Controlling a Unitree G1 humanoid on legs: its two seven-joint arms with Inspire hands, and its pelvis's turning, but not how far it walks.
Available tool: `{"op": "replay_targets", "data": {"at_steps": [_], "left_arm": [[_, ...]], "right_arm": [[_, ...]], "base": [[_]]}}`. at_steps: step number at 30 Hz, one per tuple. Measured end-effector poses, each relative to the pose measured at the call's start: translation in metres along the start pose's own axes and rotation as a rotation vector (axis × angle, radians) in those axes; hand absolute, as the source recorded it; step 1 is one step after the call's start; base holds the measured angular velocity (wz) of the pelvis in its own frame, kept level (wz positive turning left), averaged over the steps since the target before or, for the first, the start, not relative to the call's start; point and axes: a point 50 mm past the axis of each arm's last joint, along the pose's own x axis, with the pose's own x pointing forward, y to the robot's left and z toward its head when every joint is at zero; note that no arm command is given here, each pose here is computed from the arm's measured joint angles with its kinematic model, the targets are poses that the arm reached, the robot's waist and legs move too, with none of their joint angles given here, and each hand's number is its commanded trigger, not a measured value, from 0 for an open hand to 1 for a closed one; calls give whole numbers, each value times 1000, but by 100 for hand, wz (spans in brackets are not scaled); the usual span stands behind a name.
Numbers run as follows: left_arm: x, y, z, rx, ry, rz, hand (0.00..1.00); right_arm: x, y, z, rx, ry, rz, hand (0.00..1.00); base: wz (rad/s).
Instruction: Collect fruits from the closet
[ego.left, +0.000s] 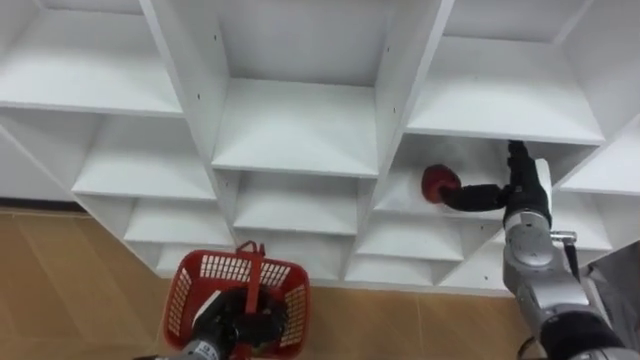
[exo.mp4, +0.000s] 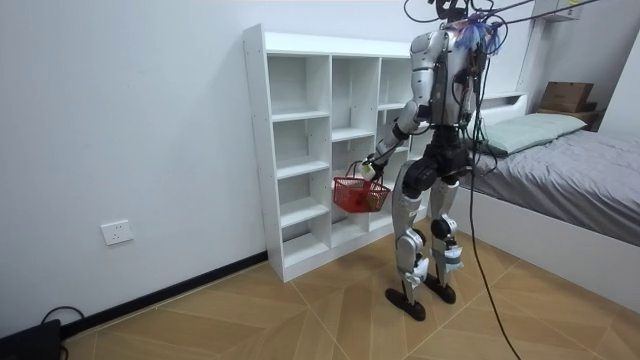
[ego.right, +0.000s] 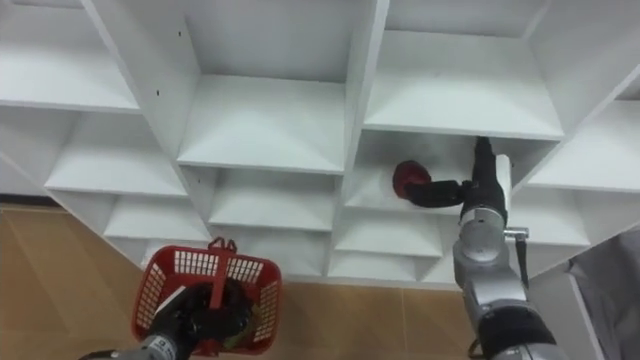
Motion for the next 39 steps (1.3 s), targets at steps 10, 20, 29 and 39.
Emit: {"op": "replay_targets", "data": {"at_steps": [10,20,29,39], "left_arm": [[5,4,3,17,17,4,100],[8,5,6,24,19,5,100],[14,-6,15,43,3,-42,100],[18,-11,16,48,15,-51,100]], "right_arm": [[13,-12,18,-41,-33,-33,0],[20,-13,27,-44,-36,-53,0],[23,-12,31,-96,-44,-53,0],[23,-14,33,-110,-51,-88,0]], "base": [[4],[1],[0],[0]]}}
